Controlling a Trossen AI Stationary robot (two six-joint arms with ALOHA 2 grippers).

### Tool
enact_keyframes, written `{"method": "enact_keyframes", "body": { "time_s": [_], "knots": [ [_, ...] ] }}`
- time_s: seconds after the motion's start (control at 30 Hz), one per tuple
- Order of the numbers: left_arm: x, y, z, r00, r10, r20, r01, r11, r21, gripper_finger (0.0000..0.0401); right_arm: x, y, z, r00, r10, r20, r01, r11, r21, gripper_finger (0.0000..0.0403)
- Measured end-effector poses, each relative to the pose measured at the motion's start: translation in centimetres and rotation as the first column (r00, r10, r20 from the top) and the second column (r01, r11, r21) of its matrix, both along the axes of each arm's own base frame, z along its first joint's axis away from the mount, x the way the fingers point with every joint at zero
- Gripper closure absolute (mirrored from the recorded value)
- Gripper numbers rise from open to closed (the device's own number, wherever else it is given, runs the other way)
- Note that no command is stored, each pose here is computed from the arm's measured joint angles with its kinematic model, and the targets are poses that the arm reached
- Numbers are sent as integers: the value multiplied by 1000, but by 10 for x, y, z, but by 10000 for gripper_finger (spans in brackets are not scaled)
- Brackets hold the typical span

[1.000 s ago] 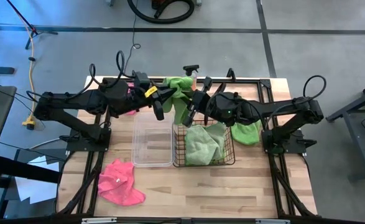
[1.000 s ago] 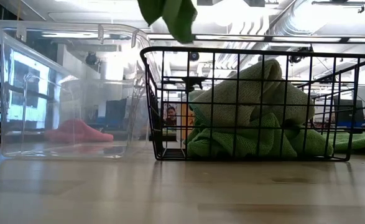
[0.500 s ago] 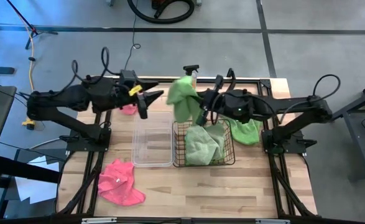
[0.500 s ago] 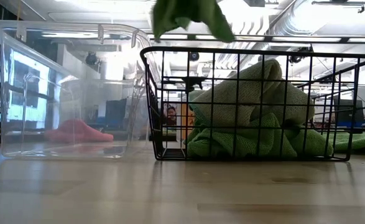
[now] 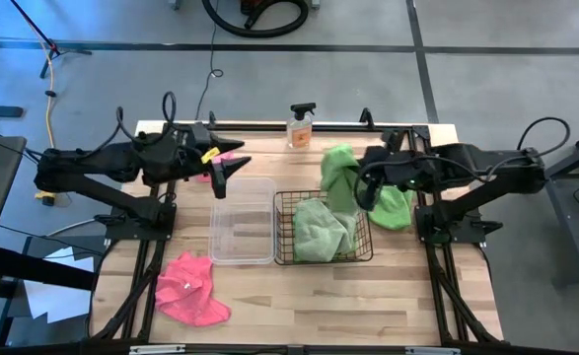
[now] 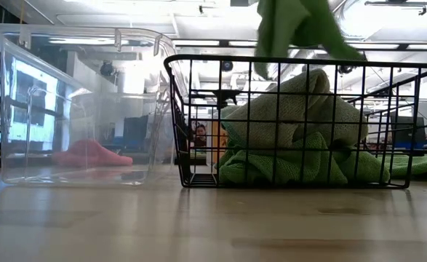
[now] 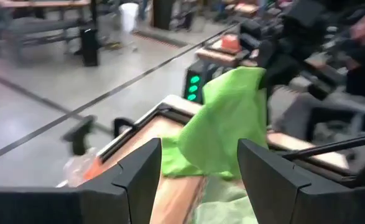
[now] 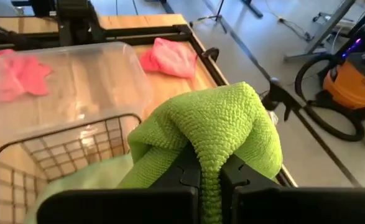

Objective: Sort microfiber towel by color & place in baskets
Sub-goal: Put the green towel into the wire basket

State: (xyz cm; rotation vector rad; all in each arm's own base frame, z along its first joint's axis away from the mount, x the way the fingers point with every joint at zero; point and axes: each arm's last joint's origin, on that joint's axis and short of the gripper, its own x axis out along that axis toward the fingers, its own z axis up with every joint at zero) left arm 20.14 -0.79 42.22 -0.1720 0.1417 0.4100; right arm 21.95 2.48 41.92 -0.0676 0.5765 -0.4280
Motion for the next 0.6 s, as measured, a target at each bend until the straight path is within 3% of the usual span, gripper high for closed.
{"method": "enact_keyframes", "body": {
  "time_s": [0.13,0.27,0.47,0.6],
  "knots": [
    [6,-5,-18,983,-137,125,135,991,21,201,-13,7,5,999,20,35,-21,999,41,403],
    [9,-12,-32,920,-262,291,260,964,46,201,-20,15,8,997,55,60,-59,996,61,403],
    [6,-14,-51,895,-279,347,287,957,28,201,-17,30,8,981,154,115,-164,982,88,403],
    [3,-14,-51,892,-274,360,290,957,10,201,-10,37,-16,949,241,204,-272,953,136,403]
  ]
}}
